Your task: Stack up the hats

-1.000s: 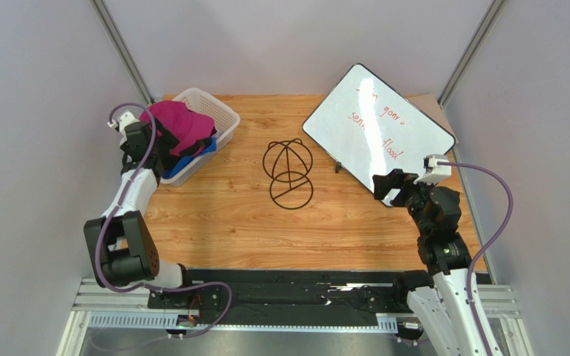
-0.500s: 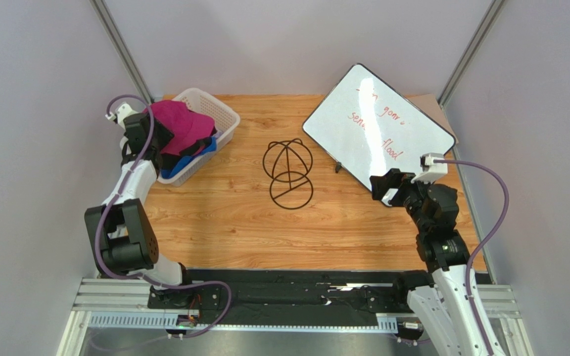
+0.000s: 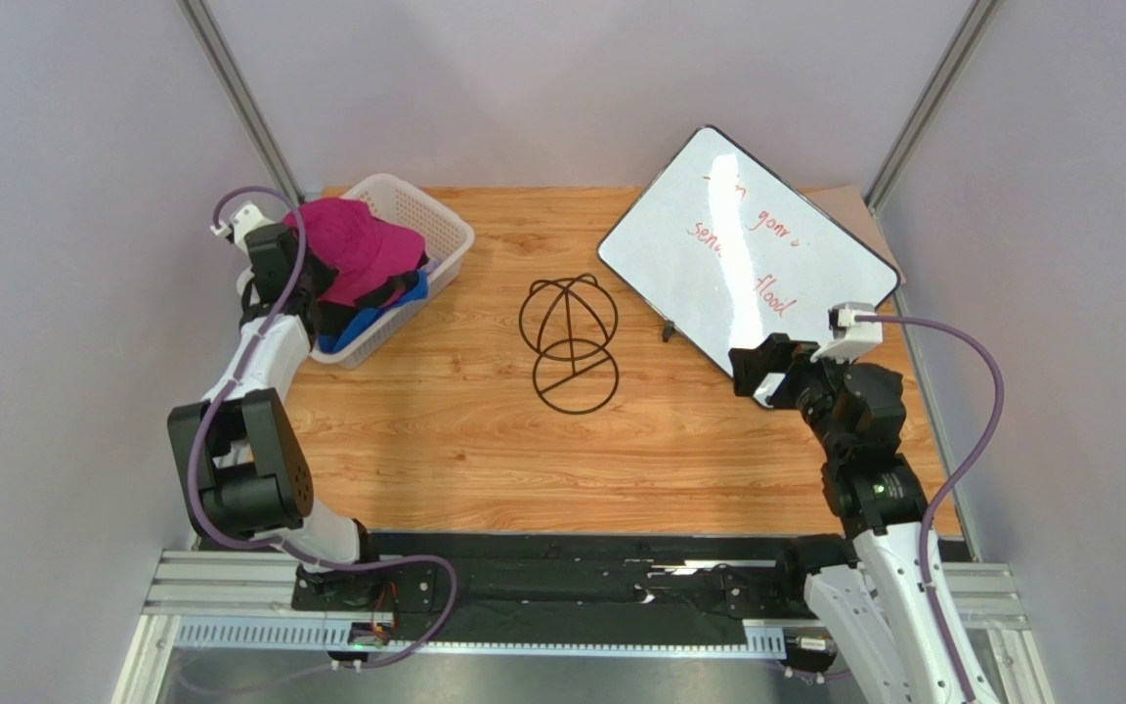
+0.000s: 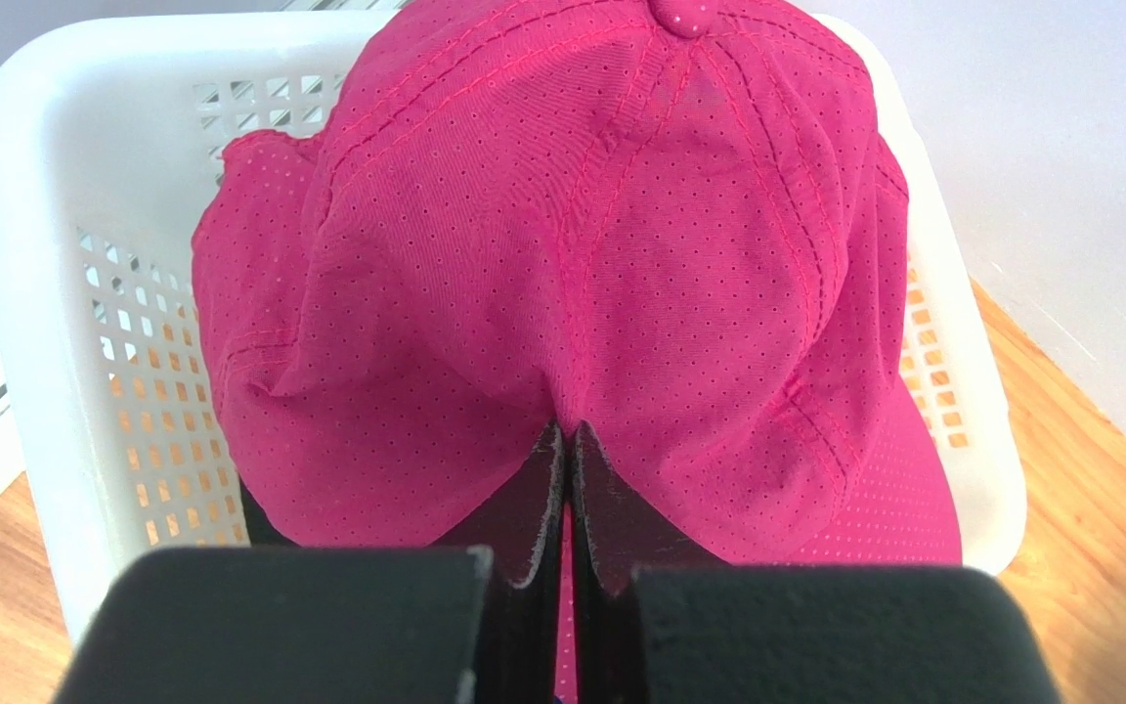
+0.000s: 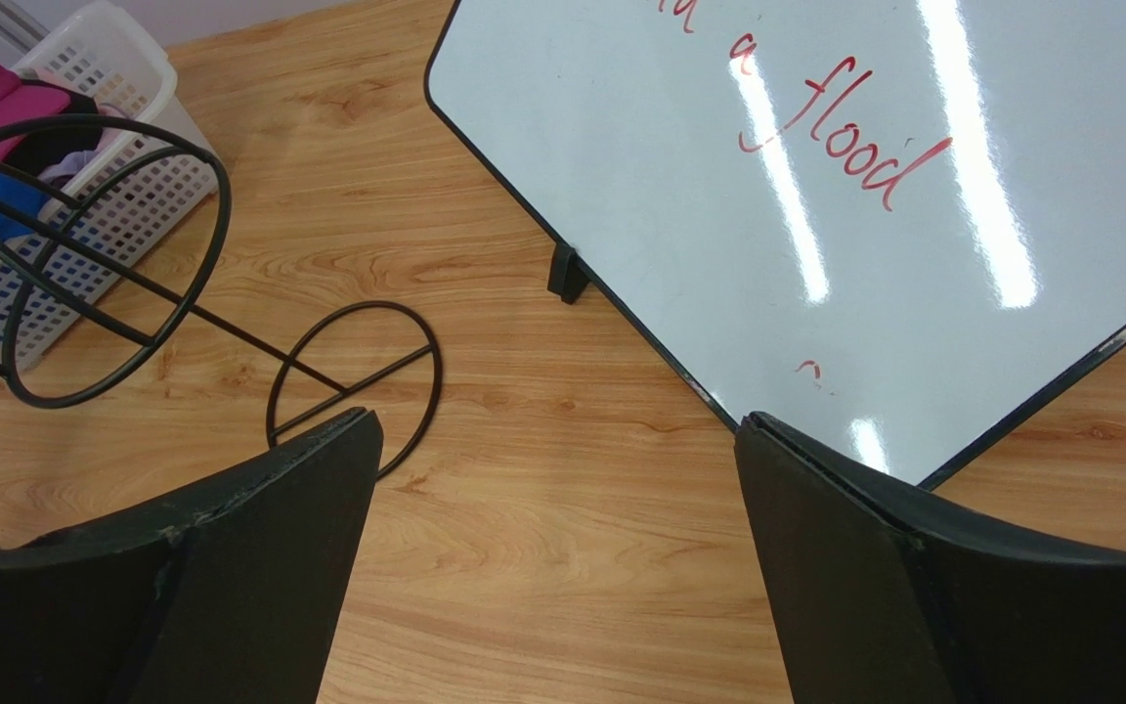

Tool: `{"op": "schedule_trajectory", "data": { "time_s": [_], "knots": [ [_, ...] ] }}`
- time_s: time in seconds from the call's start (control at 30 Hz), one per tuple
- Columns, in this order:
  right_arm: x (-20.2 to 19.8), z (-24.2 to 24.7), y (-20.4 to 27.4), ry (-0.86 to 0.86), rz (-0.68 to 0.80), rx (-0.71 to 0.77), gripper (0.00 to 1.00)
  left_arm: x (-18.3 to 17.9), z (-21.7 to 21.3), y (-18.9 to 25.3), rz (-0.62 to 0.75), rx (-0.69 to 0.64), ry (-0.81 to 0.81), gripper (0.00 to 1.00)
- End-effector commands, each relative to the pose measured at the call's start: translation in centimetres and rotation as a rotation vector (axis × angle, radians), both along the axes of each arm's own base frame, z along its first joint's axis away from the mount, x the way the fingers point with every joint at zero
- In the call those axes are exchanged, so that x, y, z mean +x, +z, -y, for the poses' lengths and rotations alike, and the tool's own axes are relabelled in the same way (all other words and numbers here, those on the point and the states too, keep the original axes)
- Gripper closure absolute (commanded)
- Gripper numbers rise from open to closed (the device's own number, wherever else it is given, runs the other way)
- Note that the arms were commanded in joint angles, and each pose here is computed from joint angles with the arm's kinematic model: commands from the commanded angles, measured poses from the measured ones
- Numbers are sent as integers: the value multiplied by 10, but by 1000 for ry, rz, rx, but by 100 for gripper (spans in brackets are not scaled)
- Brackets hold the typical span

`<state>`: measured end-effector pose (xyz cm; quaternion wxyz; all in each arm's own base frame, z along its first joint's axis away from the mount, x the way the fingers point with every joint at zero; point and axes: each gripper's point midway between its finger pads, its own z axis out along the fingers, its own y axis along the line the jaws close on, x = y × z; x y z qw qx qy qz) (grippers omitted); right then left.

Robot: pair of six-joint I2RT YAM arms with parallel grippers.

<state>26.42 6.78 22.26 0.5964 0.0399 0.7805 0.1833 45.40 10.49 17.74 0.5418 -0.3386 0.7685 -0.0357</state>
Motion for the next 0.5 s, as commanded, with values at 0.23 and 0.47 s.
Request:
{"op": "schedule_trajectory", "data": {
  "time_s": [0.23,0.47],
  "knots": [
    [18,-26,21,111,1,3,6,-18,19,95,223,4,-76,100],
    [19,-96,71,326,73,77,6,-48,28,143,325,15,-81,100]
  ]
}}
